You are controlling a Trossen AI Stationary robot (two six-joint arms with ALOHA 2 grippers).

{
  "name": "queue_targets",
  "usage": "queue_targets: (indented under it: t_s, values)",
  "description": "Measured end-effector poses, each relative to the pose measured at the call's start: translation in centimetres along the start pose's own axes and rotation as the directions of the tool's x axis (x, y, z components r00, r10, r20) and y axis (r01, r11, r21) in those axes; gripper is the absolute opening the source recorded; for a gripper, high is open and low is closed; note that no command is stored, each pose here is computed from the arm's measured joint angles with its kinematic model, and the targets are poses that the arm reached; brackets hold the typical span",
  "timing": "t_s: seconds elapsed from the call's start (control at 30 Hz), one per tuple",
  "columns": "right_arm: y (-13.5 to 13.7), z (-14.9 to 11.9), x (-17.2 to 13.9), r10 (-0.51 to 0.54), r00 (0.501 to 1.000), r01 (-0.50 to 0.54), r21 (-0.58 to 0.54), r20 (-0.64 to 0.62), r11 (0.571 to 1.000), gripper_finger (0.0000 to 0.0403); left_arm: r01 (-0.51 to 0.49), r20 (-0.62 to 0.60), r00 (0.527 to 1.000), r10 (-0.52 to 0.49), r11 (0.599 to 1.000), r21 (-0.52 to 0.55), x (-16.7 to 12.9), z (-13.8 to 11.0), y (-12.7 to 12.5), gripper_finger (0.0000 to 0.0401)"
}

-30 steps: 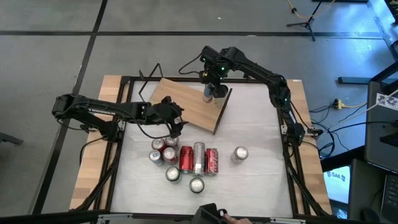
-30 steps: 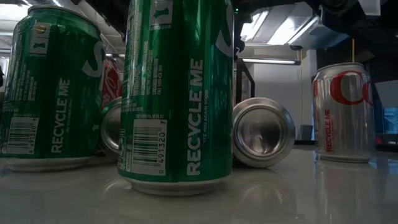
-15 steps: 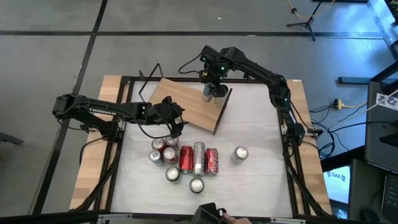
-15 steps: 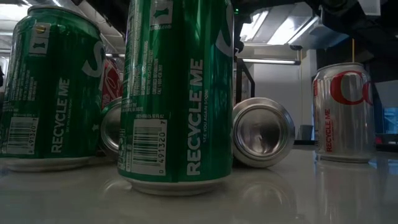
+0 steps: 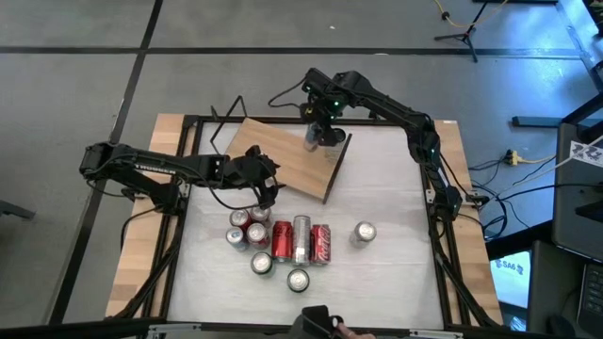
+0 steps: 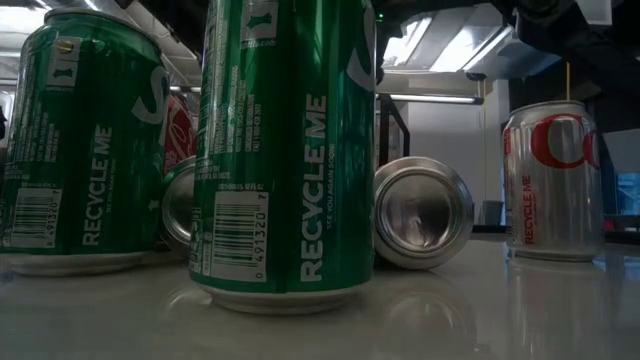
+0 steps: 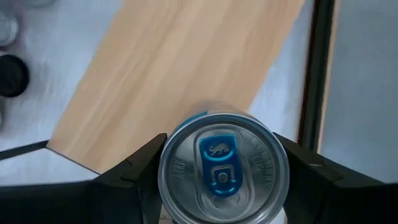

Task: Place canned beverage on shelf
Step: Put the right blue soda can on the shelf

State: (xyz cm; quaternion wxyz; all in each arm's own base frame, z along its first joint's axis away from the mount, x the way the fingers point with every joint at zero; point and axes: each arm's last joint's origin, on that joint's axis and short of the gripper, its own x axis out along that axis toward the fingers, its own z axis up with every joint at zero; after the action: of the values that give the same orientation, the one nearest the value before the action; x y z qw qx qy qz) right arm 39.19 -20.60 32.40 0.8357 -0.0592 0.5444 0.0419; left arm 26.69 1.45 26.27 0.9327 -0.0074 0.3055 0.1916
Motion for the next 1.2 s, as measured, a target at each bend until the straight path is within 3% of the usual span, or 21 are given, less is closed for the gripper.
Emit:
queue_targets:
  t_s: [0.2,0.43,0.8,1.2]
  values:
    - [0.0,0.0,0.0,-0.004,1.000,0.005,0.101,-0.006,0.995,0.0234,0.000,0.000,1.000,0.000,1.000,0.000,0.0,0.0,0.0,0.0288]
    - [0.1,0.0,0.0,-0.002,1.000,0.003,0.103,-0.008,0.995,0.0234,0.000,0.000,1.000,0.000,1.000,0.000,0.0,0.0,0.0,0.0288]
    - [0.5,-0.6,2.5,0.039,0.997,-0.033,0.093,-0.062,0.995,0.0234,0.000,0.000,1.000,0.000,1.000,0.001,0.0,0.0,0.0,0.0288]
    - [0.3,-0.8,2.7,-0.012,0.994,0.022,0.088,-0.109,0.996,0.0234,0.000,0.000,1.000,0.000,1.000,0.000,0.0,0.0,0.0,0.0288]
